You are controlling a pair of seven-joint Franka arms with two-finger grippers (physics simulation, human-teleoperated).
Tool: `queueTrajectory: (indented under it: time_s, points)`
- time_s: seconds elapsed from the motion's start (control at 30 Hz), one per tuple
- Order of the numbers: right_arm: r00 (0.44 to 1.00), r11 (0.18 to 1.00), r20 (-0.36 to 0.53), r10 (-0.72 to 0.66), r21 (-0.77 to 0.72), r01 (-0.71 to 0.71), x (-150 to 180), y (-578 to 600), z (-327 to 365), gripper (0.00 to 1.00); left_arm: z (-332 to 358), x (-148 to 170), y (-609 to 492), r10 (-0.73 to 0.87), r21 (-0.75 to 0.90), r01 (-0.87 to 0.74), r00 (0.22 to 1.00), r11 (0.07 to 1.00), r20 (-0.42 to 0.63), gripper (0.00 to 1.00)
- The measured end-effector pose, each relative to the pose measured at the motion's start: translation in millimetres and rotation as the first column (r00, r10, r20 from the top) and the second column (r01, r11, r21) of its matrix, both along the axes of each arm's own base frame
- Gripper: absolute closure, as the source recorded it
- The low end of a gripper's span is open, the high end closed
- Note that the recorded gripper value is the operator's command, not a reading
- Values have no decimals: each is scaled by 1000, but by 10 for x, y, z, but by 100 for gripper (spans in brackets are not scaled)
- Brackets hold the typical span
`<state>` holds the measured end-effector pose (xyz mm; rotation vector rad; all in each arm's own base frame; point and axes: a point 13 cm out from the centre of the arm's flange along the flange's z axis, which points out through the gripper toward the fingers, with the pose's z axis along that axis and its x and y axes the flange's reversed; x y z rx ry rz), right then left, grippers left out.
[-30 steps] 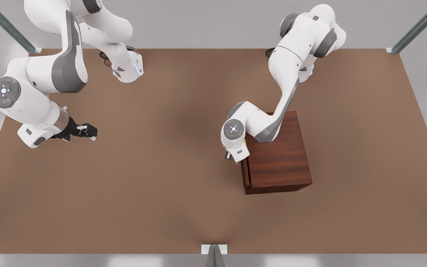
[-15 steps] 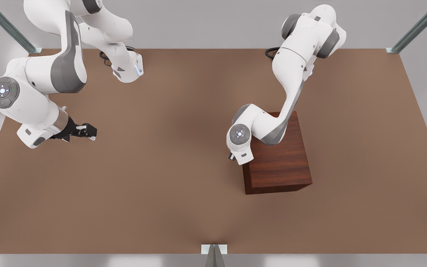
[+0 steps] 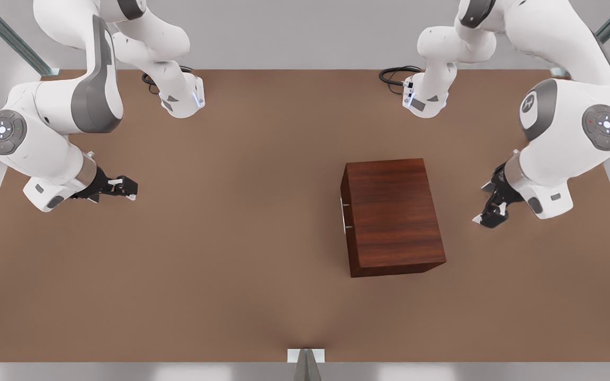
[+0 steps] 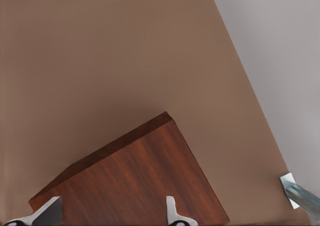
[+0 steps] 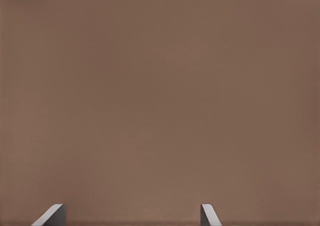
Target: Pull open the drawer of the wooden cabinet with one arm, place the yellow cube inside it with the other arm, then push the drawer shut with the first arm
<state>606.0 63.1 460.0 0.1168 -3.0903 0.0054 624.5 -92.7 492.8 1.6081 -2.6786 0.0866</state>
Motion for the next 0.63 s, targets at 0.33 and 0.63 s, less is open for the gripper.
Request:
queueTrajectory:
  time_s: [0.33, 0.63]
  points:
    - [1000, 1000, -5, 0, -4, 0, 42, -27, -76, 0, -130, -171, 59, -503, 26, 506, 861, 862, -77, 0]
    - [1000, 1000, 3, 3, -4, -3, 64, -19, -74, 0, -134, -218, 24, -742, 2, 745, 665, 667, -81, 0]
